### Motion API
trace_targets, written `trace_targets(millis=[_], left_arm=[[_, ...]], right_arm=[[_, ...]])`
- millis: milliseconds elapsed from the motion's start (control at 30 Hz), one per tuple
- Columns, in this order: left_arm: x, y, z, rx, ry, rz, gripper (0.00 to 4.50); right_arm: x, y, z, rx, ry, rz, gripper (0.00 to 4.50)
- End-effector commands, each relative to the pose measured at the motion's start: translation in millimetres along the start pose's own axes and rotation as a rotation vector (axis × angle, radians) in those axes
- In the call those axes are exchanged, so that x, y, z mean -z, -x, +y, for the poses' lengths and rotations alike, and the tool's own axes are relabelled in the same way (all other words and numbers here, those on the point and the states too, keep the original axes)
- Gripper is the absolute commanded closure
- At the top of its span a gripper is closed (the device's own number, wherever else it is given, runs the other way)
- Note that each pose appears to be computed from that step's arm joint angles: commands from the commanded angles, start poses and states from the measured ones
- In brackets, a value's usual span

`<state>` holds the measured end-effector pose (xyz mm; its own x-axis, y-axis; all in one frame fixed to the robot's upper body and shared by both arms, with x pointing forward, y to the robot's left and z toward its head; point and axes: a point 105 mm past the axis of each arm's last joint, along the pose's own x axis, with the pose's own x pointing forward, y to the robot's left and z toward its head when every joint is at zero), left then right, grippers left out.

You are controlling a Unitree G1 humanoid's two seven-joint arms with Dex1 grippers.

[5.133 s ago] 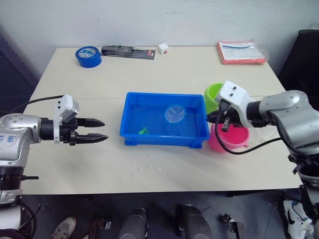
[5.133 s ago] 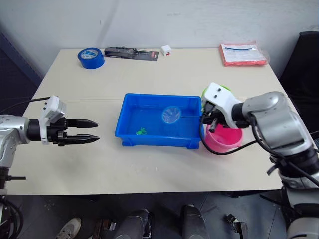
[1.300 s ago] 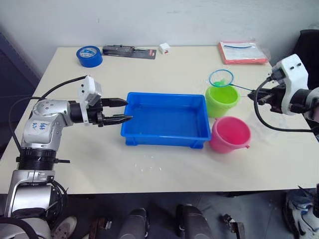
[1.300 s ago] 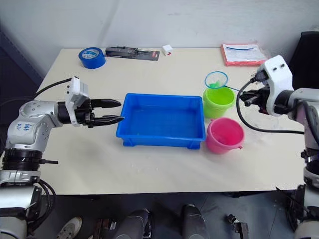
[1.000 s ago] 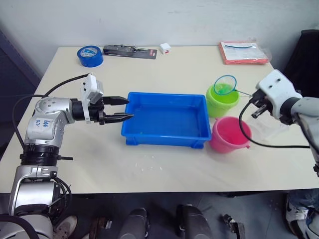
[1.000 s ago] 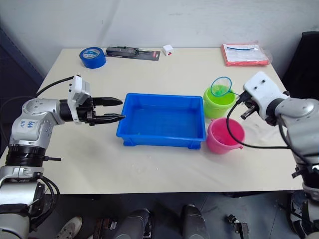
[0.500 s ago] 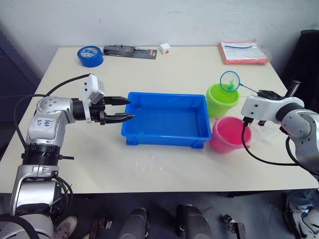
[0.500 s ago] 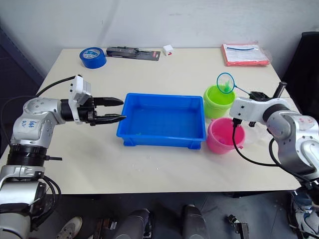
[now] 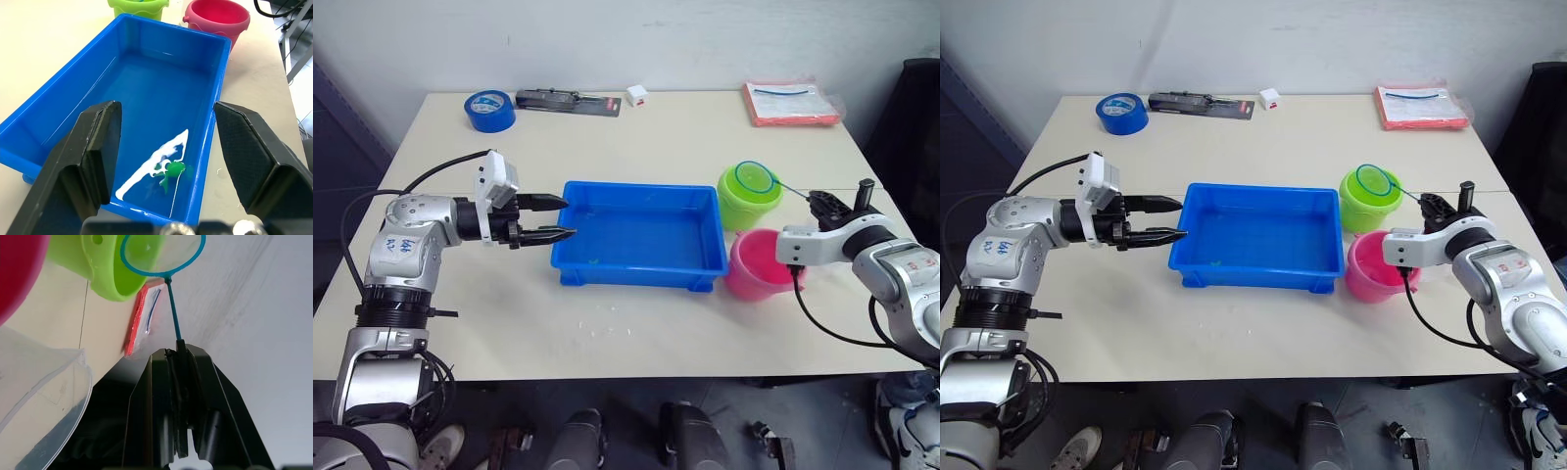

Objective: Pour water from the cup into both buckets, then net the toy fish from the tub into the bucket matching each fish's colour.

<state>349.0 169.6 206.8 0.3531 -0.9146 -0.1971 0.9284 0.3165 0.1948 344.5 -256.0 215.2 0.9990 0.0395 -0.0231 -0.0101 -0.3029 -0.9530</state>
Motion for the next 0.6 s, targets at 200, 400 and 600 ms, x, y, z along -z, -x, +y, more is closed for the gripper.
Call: trace_targets(millis=[200, 400, 600], left_arm=[[-9, 28, 6, -0.059, -0.023, 0.024, 1.24], [-3, 51, 3, -0.101, 0.0, 0.081, 1.24], [-2, 53, -6, -0.113, 0.013, 0.072, 1.24]], right_arm=[[8, 12, -91, 0.124, -0.347, -0.086, 3.7], [-53, 22, -68, -0.38, -0.731, -0.422, 3.7], [-86, 12, -50, -0.644, -0.783, -0.536, 3.7]])
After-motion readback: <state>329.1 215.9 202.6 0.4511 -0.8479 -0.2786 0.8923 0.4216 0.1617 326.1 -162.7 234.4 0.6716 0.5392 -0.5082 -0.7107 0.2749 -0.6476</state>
